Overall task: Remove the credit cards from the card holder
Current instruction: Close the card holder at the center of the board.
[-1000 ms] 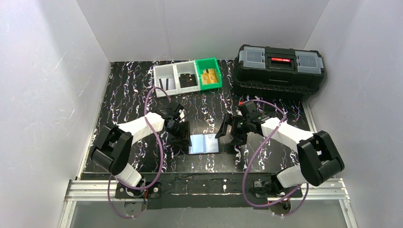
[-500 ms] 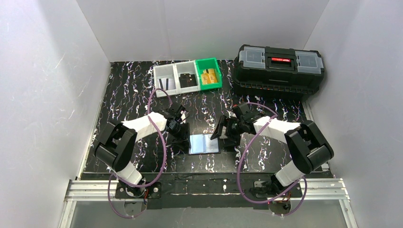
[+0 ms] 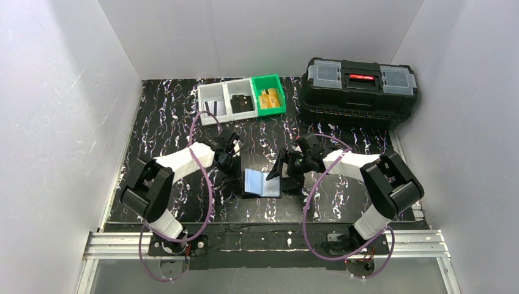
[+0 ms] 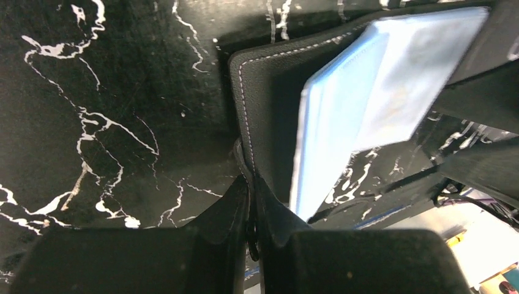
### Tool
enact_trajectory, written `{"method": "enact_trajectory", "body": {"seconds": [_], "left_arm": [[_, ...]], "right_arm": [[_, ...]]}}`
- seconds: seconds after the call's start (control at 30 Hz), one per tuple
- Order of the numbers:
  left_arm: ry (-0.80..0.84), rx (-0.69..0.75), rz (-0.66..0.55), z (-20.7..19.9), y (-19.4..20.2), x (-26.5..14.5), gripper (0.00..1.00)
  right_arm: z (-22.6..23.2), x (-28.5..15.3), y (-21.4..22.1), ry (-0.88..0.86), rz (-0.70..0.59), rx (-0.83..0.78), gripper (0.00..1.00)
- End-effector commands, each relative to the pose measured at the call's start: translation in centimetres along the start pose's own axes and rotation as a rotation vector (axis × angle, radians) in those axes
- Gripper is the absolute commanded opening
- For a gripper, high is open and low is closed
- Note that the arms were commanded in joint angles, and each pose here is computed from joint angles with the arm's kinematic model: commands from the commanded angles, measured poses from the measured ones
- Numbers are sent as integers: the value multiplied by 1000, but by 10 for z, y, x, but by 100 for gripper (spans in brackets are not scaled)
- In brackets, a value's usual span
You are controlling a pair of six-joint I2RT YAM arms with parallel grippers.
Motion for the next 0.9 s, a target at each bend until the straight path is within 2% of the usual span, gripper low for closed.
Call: {"method": "enact_trajectory", "body": {"seconds": [0.0,0.3,0.87], "left_arm": [[108,48,-64,-24,-4,-34,5],[162,80,-70,-45,-6,-50,5],[124,131,-14,-88,-4,-33,21]], "right_arm": [[4,7,-2,-32,13,-1,91],[11,7,-6,-54,14,-4,92],[-1,-56,1,61,-286,57,98]]}}
Point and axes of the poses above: each gripper's point midway between its finger pads, its own x axis out along the fingers, its own z axis along the line the jaws close on, y = z × x, the point moved 9 cm from there along -x, back along the fingers, and after that the axes turned 3 degrees about -x, right-handed, at the moved point
